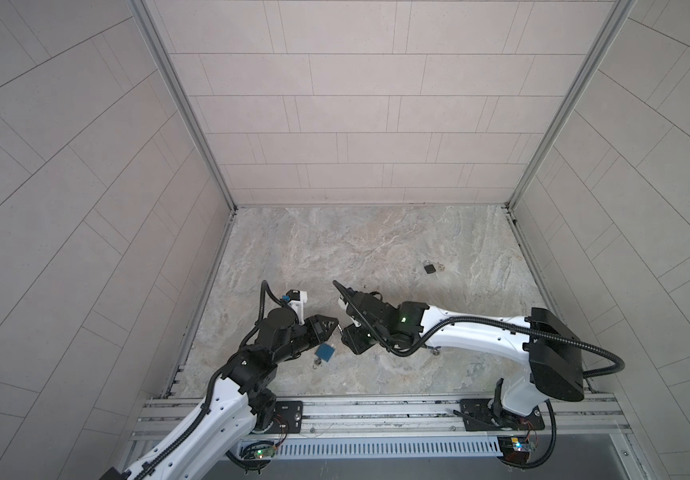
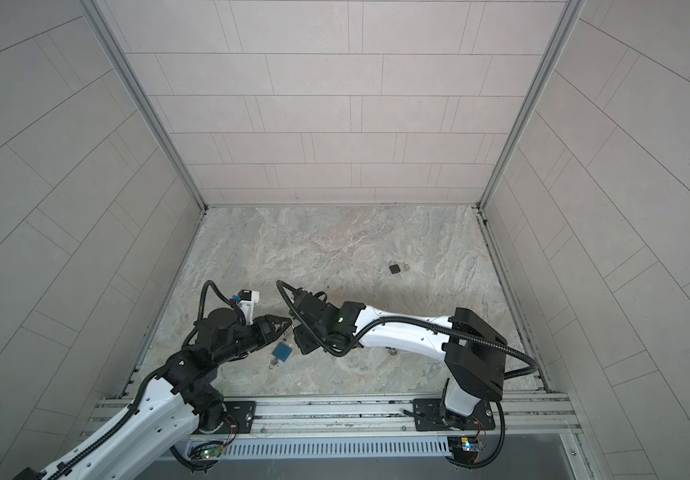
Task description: Lock with the key
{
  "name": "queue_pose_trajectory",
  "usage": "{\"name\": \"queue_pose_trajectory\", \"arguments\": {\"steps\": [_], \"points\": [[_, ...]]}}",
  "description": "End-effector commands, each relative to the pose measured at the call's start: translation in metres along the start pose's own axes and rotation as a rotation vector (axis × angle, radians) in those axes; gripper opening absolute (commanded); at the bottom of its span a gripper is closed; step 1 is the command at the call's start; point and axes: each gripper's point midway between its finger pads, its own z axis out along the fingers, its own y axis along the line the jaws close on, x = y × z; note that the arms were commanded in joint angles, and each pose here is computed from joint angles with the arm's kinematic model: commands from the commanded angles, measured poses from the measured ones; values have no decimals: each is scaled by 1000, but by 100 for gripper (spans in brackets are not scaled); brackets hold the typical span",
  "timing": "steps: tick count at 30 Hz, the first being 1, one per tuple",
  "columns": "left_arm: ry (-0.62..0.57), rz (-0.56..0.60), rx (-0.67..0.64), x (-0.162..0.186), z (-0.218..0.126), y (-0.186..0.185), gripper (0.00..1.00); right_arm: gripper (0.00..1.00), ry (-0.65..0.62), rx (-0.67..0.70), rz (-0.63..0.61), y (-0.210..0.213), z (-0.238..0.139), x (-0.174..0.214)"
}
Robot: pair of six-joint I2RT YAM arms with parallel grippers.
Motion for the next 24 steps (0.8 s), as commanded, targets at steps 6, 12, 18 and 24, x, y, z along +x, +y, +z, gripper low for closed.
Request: {"name": "queue_pose_trajectory", "arguments": {"steps": [6,12,18,24], "points": [[-36,31,57,-13,-5,-22,27,0,-43,-18,-10,7,-10,-9],[-36,30,58,-13,-5,-22,16,0,-41,-13,-9,6,-9,-8],[-45,26,31,-14,-6,-17,8,0,-39,-10,-10,5,-9,-7],[-43,40,-32,-14,-10,-9,3,3,-43,2,-11,4,-12,-10]]}}
